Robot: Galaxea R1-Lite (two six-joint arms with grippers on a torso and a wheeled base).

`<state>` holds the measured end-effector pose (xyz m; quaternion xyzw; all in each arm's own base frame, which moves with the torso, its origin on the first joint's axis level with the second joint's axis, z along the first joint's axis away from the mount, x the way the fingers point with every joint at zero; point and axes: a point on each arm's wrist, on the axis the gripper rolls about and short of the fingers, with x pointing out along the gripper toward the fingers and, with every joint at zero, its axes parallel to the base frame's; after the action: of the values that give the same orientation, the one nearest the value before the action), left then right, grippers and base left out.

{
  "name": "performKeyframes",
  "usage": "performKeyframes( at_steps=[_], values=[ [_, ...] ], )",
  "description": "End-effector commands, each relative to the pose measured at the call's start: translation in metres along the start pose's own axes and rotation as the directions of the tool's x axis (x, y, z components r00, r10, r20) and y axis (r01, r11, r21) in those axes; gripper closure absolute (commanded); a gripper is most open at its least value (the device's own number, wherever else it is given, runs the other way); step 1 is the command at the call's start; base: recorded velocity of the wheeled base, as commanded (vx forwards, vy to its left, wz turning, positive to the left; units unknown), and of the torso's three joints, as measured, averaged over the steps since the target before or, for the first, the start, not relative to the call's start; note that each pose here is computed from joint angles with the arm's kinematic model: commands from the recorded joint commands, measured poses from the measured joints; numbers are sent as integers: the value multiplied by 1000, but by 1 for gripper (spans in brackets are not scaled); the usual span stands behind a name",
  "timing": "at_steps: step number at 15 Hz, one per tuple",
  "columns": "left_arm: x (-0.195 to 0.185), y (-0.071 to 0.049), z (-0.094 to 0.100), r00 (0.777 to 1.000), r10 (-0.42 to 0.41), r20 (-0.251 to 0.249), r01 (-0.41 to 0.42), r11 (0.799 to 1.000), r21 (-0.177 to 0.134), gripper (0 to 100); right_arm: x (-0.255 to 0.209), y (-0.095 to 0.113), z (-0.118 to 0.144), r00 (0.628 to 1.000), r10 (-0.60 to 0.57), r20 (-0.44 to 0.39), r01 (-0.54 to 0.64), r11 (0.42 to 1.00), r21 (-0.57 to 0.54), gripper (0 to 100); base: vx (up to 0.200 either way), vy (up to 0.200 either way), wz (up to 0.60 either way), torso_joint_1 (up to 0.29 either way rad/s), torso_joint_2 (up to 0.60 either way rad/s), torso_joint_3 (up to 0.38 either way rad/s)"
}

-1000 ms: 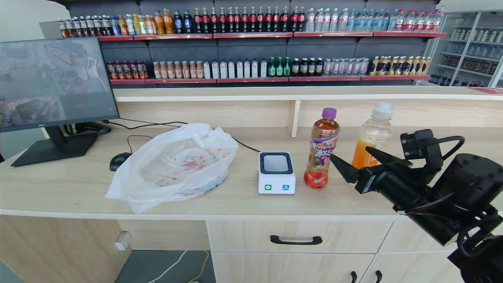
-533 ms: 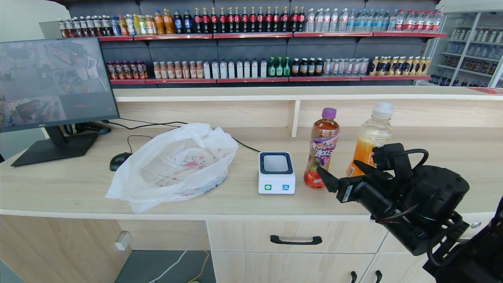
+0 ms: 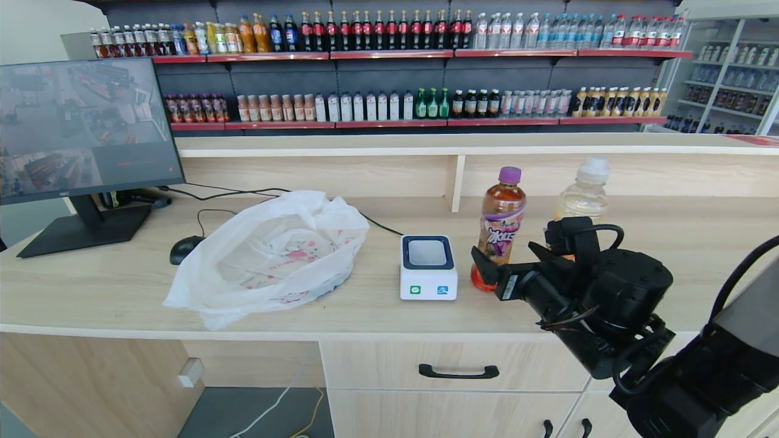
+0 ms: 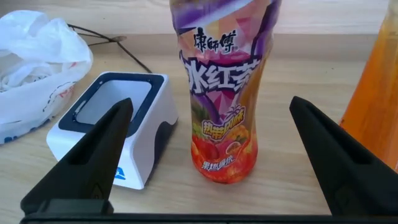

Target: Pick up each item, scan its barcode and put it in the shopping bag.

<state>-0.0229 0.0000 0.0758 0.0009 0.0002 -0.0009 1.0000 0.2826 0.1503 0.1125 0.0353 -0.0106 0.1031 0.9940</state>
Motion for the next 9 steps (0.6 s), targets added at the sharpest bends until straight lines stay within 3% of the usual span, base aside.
performKeyframes(
  at_steps=[1,9],
  values=[
    [0,0,0,1000,2,0,-2,1000,0,0,8,5,-6,1000,5,-5,-5,1000,2,0,0,0,0,0,0,0],
    [0,0,0,1000,2,0,-2,1000,0,0,32,5,-11,1000,-10,21,10,1000,0,0,0,0,0,0,0,0]
  ],
)
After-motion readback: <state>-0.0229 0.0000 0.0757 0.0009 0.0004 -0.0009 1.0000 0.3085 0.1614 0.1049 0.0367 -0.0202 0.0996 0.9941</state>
